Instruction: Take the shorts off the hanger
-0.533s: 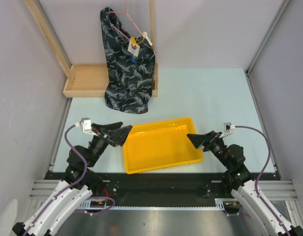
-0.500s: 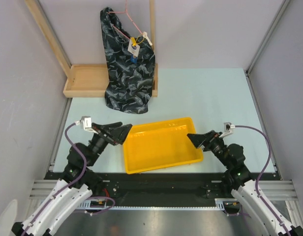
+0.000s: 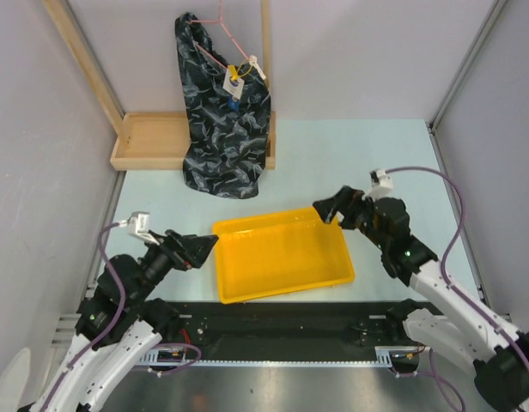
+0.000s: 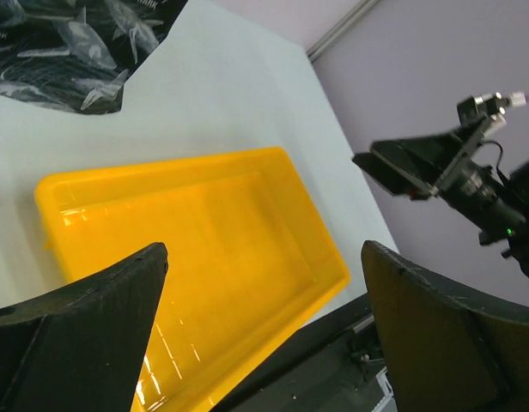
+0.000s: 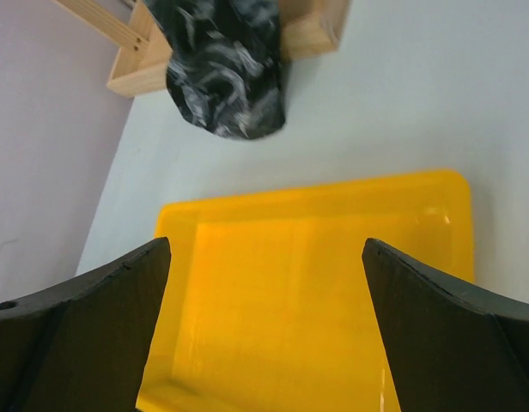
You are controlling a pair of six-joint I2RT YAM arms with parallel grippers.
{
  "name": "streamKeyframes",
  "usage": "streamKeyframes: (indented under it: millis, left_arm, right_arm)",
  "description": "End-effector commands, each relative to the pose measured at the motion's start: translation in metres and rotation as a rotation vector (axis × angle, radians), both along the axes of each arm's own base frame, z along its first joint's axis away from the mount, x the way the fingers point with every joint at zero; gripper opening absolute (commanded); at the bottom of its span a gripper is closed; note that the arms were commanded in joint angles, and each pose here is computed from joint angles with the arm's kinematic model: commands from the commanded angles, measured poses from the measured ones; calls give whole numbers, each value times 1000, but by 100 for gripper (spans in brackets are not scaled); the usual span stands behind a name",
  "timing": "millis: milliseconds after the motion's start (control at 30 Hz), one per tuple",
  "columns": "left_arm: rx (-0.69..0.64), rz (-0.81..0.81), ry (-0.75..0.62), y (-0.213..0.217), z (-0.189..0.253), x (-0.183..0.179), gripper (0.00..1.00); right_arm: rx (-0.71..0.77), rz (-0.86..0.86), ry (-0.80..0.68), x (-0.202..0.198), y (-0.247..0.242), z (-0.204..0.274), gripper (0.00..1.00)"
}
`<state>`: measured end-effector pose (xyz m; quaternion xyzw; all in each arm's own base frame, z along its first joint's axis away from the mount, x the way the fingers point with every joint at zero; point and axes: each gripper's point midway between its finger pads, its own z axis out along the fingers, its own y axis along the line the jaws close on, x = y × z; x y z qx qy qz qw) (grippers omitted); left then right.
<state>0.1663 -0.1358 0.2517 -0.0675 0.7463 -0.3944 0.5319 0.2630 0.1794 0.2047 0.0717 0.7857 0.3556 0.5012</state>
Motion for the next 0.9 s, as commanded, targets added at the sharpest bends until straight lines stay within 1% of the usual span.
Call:
streamKeyframes:
  millis: [0, 33, 67, 100, 133, 167, 200, 233, 267, 300, 333, 367, 400, 433, 467, 500, 533, 600, 667, 700, 733, 800, 833, 867]
  left_arm:
    - [-11, -25, -10, 9, 10, -22, 100]
    - [-5, -25, -3, 12, 10, -25, 100]
    - [-7, -25, -7, 14, 14, -29, 100]
    - [11, -26, 19, 17, 9, -33, 100]
    - [16, -26, 26, 18, 8, -35, 100]
    - [12, -25, 23, 20, 13, -39, 100]
    - [24, -26, 38, 23, 10, -42, 100]
    - [22, -25, 42, 24, 10, -44, 100]
    - [18, -25, 37, 26, 14, -47, 100]
    - [12, -25, 32, 27, 16, -49, 100]
    - [10, -24, 33, 28, 18, -51, 100]
    - [1, -50, 32, 26, 20, -56, 100]
    - [-1, -53, 33, 27, 20, -58, 100]
    - [-6, -56, 27, 28, 24, -62, 100]
    - [-9, -57, 27, 29, 24, -63, 100]
    - [-10, -57, 24, 30, 25, -64, 100]
    - [-12, -60, 20, 30, 27, -66, 100]
    - [-11, -67, 17, 31, 28, -68, 100]
    - [-3, -68, 16, 32, 29, -70, 100]
    - [0, -68, 15, 32, 29, -70, 100]
    - [4, -66, 9, 33, 31, -71, 100]
    - [16, -67, 14, 33, 31, -70, 100]
    - [19, -69, 7, 34, 34, -72, 100]
    - [23, -68, 8, 34, 35, -71, 100]
  right_arm:
    - [-56, 19, -249, 45, 23, 89, 100]
    - [-58, 21, -272, 54, 28, 99, 100]
    - [-78, 77, -248, 67, 46, 88, 100]
    - [-84, 91, -275, 75, 54, 101, 100]
    - [-67, 92, -324, 88, 63, 132, 100]
    - [-75, 87, -350, 98, 69, 145, 100]
    - [-125, 107, -320, 116, 86, 127, 100]
    - [-139, 101, -329, 127, 92, 132, 100]
    - [-117, 91, -398, 136, 99, 171, 100]
    - [-153, 108, -366, 152, 113, 153, 100]
    - [-167, 110, -395, 159, 118, 164, 100]
    - [-152, 103, -439, 166, 124, 188, 100]
    - [-154, 103, -454, 172, 129, 194, 100]
    - [-174, 119, -444, 182, 139, 182, 100]
    - [-177, 123, -453, 187, 143, 185, 100]
    - [-170, 117, -489, 190, 146, 207, 100]
    - [-207, 125, -480, 200, 156, 193, 100]
    - [-212, 124, -516, 207, 163, 207, 100]
    - [-233, 133, -514, 220, 173, 197, 98]
    - [-225, 130, -534, 222, 176, 207, 97]
    - [-237, 142, -521, 230, 184, 194, 91]
    - [-238, 151, -556, 233, 191, 205, 84]
    - [-244, 157, -557, 236, 196, 203, 78]
    - [-256, 162, -547, 243, 203, 193, 76]
